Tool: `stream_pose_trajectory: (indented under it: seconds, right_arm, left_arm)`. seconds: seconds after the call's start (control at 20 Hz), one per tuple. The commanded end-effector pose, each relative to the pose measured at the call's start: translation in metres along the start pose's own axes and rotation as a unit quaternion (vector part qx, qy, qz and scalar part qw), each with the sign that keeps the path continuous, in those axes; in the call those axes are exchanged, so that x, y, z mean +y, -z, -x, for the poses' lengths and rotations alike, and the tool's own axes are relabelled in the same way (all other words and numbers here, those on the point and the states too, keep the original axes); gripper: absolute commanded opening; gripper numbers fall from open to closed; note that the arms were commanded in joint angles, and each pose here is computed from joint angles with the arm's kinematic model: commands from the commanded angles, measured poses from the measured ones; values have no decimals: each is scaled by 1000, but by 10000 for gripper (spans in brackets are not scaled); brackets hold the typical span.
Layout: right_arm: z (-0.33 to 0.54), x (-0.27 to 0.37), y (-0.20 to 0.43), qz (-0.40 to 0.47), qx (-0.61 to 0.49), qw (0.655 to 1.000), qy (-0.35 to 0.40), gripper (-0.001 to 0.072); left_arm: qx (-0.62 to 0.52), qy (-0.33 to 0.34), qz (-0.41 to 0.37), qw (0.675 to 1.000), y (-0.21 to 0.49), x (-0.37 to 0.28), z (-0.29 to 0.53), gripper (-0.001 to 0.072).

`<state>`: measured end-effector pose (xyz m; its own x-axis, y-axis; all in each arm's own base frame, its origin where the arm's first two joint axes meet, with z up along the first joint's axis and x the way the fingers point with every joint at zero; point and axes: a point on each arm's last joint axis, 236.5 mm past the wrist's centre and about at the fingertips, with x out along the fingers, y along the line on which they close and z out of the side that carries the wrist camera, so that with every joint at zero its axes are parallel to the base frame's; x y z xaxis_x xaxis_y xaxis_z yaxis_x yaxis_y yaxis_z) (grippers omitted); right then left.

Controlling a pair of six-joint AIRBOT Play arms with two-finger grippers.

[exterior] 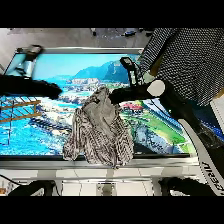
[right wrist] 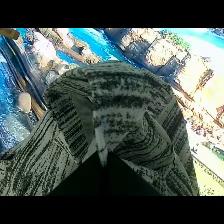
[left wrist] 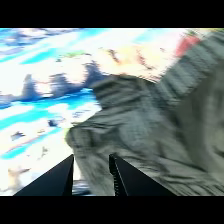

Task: Fold the clothes and pants, and hang the long-sleeved shirts on hangers.

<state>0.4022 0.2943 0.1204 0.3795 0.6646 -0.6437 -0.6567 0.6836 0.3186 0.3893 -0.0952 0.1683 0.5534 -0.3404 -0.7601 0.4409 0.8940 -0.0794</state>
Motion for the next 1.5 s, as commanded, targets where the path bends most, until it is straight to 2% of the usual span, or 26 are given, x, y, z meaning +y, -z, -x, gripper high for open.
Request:
stream_pose_trajectory:
  seconds: [0.0,0.2,0.3,0.45,0.8,1.25,1.45]
  right_arm:
    - [-3,-2,-1,-3,-2,1000,3,40]
    - [-2,-3,-1,-1,-3,1000,4,41]
    - [-2,-3,-1,1,-2,1000,5,41]
    - [-2,-2,4,2,8,1000,1,41]
    - [-2,0,7,2,15,1000,-2,41]
    - [-2,-1,7,2,13,1000,-1,41]
    - [-2,-1,6,2,13,1000,-1,41]
  left_arm:
    - [-21,-98,97,990,24,107,43,313]
    - [21,-178,234,956,121,218,68,313]
    - [43,-188,285,939,167,246,69,313]
    - [69,-191,322,925,214,274,68,313]
    - [132,-247,314,907,277,317,78,310]
    - [200,-183,351,896,335,320,19,310]
    - [207,-178,355,894,344,322,11,310]
